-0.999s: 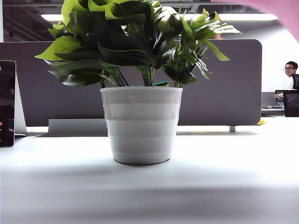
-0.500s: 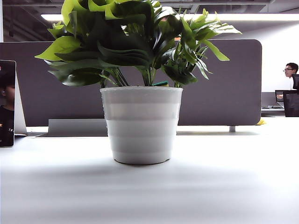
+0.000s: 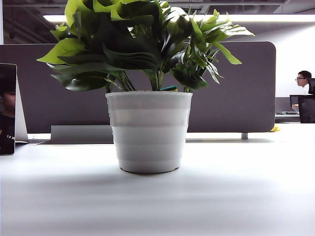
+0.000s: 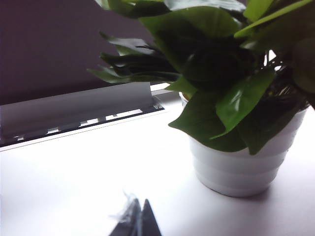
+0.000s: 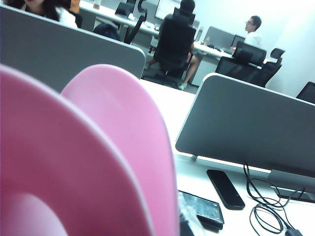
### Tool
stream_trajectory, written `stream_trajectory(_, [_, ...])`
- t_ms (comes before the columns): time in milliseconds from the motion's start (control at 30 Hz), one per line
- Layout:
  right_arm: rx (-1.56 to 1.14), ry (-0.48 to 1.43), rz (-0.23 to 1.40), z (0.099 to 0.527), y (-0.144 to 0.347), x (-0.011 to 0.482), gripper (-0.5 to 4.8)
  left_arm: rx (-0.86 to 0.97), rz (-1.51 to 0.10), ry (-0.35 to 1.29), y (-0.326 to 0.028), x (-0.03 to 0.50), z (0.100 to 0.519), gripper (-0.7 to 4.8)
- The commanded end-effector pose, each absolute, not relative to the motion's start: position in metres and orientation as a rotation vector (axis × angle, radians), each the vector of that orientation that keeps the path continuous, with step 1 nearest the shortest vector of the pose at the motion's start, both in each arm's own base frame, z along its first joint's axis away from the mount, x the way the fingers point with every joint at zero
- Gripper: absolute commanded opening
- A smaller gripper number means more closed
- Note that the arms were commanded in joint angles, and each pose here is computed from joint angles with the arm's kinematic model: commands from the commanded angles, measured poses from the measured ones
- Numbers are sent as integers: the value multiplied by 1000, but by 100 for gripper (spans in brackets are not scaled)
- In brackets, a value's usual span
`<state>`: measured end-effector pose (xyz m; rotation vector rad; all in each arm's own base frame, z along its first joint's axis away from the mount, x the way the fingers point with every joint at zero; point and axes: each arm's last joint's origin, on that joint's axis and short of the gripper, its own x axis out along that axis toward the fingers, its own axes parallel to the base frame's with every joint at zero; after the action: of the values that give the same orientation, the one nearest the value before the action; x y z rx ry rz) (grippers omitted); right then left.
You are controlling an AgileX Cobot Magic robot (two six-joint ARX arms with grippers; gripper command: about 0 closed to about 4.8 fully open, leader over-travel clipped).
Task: Pick up the watering can from the table, water the potted plant, and put the can back.
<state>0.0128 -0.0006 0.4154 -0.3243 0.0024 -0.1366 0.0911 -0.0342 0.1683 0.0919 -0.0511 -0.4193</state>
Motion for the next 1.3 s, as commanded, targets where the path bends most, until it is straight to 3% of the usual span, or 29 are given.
stream_trajectory(33, [-330, -105, -129, 430, 1, 10, -6, 90, -421, -64, -34, 91, 170, -5])
stream_trajectory(1299, [-609, -15, -51, 452, -1, 26, -6, 90, -421, -64, -34, 91, 170, -5])
